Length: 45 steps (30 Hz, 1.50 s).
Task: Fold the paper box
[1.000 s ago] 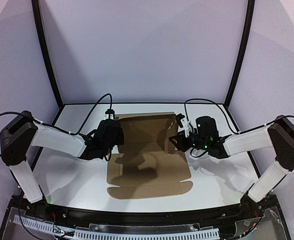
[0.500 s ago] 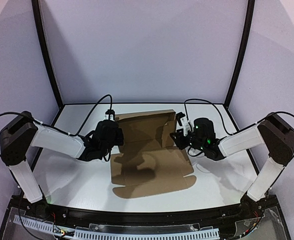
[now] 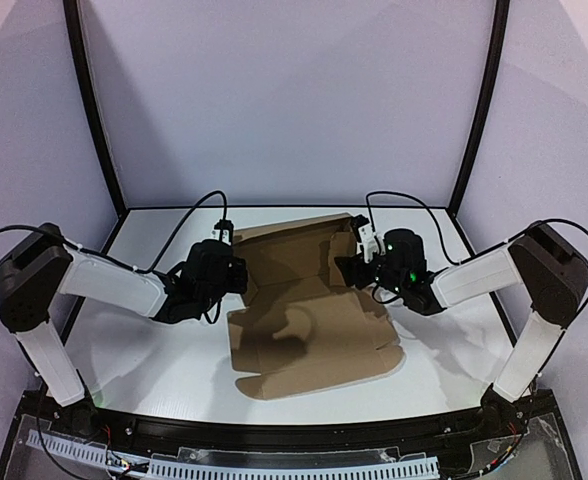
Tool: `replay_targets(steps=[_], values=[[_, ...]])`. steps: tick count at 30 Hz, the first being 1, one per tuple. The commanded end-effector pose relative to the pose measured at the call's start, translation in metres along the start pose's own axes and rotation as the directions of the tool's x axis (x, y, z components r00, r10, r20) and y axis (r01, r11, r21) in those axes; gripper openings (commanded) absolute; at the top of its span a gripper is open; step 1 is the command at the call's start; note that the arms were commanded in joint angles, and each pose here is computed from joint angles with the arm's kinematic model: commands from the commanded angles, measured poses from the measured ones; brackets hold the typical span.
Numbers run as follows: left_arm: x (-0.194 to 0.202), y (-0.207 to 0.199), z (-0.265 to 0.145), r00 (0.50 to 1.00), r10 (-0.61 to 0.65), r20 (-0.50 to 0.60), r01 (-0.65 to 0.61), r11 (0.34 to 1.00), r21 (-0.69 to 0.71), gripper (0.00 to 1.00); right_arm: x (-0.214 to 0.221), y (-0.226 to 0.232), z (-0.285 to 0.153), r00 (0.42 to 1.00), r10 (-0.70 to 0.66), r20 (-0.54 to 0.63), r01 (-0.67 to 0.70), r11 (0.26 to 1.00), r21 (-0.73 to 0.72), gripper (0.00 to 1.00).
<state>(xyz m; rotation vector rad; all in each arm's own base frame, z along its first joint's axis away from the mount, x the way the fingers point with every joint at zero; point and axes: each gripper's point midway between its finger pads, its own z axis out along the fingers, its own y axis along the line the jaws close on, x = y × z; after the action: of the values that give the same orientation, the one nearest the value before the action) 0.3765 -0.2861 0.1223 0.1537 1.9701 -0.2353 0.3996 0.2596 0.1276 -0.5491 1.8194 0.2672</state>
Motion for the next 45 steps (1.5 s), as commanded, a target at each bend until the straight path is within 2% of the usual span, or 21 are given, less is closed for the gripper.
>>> replay_targets(steps=[1,3,6,14,19,20,26,28,29,30,35,38,42,45], values=[[0.064,-0.025,-0.014,0.969,0.138,-0.202,-0.099,0.976,0.195,0.01,-0.031,-0.023,0.007,0.992,0.039,0.122,-0.042,0.999,0.018,0.88],[0.066,-0.024,-0.015,0.967,0.150,-0.208,-0.108,0.974,0.199,0.01,-0.032,-0.027,0.009,0.989,0.075,0.131,-0.074,0.997,-0.015,0.90],[0.067,-0.024,-0.015,0.964,0.165,-0.209,-0.123,0.972,0.200,0.01,-0.033,-0.028,0.011,0.989,0.082,0.124,-0.074,0.995,-0.065,0.88],[0.063,-0.026,-0.012,0.965,0.170,-0.198,-0.131,0.971,0.199,0.01,-0.023,-0.019,0.012,0.995,0.058,0.085,-0.047,0.991,-0.128,0.64],[0.048,-0.030,-0.013,0.972,0.133,-0.192,-0.097,0.977,0.189,0.03,-0.015,-0.012,0.010,0.995,0.076,0.063,-0.064,0.984,-0.166,0.59],[0.043,-0.032,-0.015,0.975,0.119,-0.186,-0.083,0.978,0.191,0.06,-0.014,-0.012,0.009,0.995,0.074,0.063,-0.063,0.984,-0.168,0.58],[0.018,-0.041,-0.036,0.985,0.091,-0.144,-0.058,0.974,0.218,0.48,-0.008,-0.013,0.005,0.996,0.075,0.046,-0.067,0.985,-0.156,0.54],[0.012,-0.042,-0.046,0.987,0.087,-0.135,-0.056,0.975,0.214,0.57,-0.002,-0.012,0.002,0.995,0.095,0.032,-0.088,0.983,-0.159,0.54],[0.011,-0.042,-0.050,0.987,0.086,-0.138,-0.055,0.976,0.212,0.67,0.001,-0.011,0.000,0.994,0.105,0.025,-0.100,0.982,-0.161,0.54],[0.003,-0.043,-0.058,0.989,0.068,-0.128,-0.038,0.975,0.219,0.72,0.004,-0.010,-0.003,0.994,0.111,0.021,-0.106,0.981,-0.162,0.54],[-0.035,-0.043,-0.094,0.997,-0.018,-0.075,0.037,0.964,0.263,0.86,0.012,-0.003,-0.011,0.994,0.099,0.039,-0.091,0.983,-0.162,0.53],[-0.062,-0.039,-0.115,0.999,-0.033,-0.033,0.041,0.959,0.282,0.96,0.013,0.001,-0.013,0.994,0.096,0.047,-0.086,0.981,-0.176,0.53],[-0.116,-0.041,-0.137,0.996,-0.073,0.057,0.053,0.953,0.300,0.99,0.013,0.006,-0.017,0.995,0.075,0.069,-0.062,0.982,-0.179,0.53],[-0.143,-0.043,-0.134,0.993,-0.104,0.049,0.089,0.966,0.244,0.99,0.012,0.008,-0.019,0.995,0.058,0.083,-0.042,0.982,-0.181,0.54]])
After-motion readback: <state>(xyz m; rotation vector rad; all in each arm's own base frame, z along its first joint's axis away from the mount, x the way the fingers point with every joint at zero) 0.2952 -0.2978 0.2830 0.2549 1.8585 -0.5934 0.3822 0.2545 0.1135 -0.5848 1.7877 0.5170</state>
